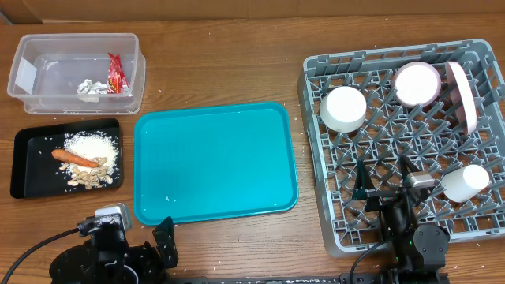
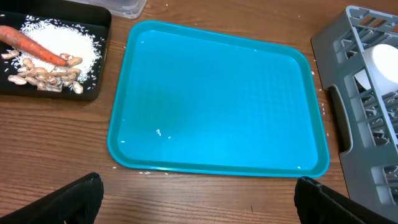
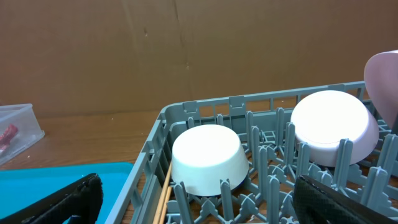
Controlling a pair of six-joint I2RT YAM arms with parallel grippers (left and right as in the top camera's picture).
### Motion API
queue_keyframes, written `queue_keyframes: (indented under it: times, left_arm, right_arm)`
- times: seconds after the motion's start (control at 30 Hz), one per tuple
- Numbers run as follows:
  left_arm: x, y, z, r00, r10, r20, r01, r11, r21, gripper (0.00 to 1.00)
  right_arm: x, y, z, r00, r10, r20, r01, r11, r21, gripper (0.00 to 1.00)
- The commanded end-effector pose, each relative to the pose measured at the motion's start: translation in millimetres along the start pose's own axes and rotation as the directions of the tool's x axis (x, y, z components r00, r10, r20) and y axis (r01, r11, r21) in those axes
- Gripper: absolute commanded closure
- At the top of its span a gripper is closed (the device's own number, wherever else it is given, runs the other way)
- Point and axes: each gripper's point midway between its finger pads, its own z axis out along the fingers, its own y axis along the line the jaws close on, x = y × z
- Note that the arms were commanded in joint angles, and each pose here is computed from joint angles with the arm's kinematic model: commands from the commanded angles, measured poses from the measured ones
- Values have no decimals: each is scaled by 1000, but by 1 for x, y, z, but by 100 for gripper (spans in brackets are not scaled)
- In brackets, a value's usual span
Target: Sort waste into correct bins and load items into the dishwasher
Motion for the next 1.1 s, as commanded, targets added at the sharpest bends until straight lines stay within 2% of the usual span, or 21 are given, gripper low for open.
queue_keyframes:
  times: [0.0,0.07,0.23,0.3,0.33,0.4,0.43,0.47,0.5,1.07]
  left_arm:
    - [-9,-3,3,998,25,54,-26,999,19,0]
    - [-20,-3,16,987,64,149,-70,997,34,0]
    - [-3,14,91,939,102,327,-121,992,39,0]
    - [-9,17,113,909,116,401,-140,990,31,0]
    - [-27,21,124,847,130,516,-145,989,-12,0]
    - [-47,30,125,751,122,649,-96,993,-75,0]
    - [-47,31,132,716,111,690,-88,994,-68,0]
    - [-29,28,147,780,116,615,-115,993,-42,0]
    - [-23,19,151,794,122,596,-154,988,2,0]
    - [-23,20,151,795,122,595,-152,988,0,0]
  right_arm:
    - [2,-1,0,1000,1,1,-1,1000,3,0]
    - [2,-1,0,1000,1,1,-1,1000,4,0]
    - [2,-1,0,1000,1,1,-1,1000,4,0]
    - [2,-1,0,1000,1,1,-1,1000,4,0]
    - [2,-1,0,1000,1,1,-1,1000,4,0]
    - [2,-1,0,1000,1,1,-1,1000,4,0]
    - [2,-1,0,1000,1,1,-1,1000,4,0]
    - [2,-1,0,1000,1,1,-1,1000,4,0]
    - [3,-1,0,1000,1,1,-1,1000,4,0]
    - [2,-1,0,1000,1,1,-1,1000,4,0]
